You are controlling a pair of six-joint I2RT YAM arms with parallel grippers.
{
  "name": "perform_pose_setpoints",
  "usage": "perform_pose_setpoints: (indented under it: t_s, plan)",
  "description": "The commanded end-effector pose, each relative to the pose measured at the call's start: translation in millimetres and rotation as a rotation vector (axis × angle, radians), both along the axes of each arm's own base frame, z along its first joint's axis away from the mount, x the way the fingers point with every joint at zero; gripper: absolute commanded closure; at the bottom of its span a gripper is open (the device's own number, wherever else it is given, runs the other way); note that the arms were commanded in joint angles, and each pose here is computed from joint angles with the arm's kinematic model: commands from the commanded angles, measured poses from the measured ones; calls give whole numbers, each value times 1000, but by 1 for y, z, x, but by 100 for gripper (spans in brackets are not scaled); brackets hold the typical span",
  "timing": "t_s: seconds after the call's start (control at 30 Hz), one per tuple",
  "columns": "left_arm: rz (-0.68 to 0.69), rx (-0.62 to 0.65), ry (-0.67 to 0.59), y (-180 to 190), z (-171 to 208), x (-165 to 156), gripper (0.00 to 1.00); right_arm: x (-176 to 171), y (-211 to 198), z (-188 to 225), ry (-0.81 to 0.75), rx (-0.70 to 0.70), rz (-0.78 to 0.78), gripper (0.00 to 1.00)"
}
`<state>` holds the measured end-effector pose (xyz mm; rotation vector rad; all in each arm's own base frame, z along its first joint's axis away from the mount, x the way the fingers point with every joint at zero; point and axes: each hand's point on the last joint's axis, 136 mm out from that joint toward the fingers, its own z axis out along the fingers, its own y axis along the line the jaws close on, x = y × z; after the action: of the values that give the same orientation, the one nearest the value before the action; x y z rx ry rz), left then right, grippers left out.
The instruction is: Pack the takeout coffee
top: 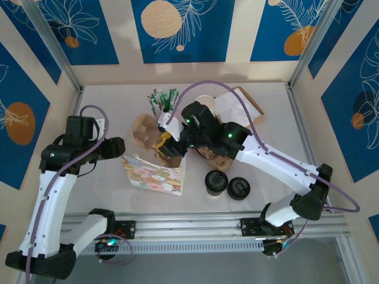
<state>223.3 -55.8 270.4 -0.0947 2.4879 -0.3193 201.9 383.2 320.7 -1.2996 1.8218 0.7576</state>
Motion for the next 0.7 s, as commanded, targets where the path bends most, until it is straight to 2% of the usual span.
perform_pose_setpoints:
  t_s: [0.0,0.67]
  plan:
    - [58,18,-26,8,2,1,38,-3,-1,2,-19,-46,4,63]
    - [90,-62,-81,4,7,-3,40,0,5,-35,-33,-263,15,63]
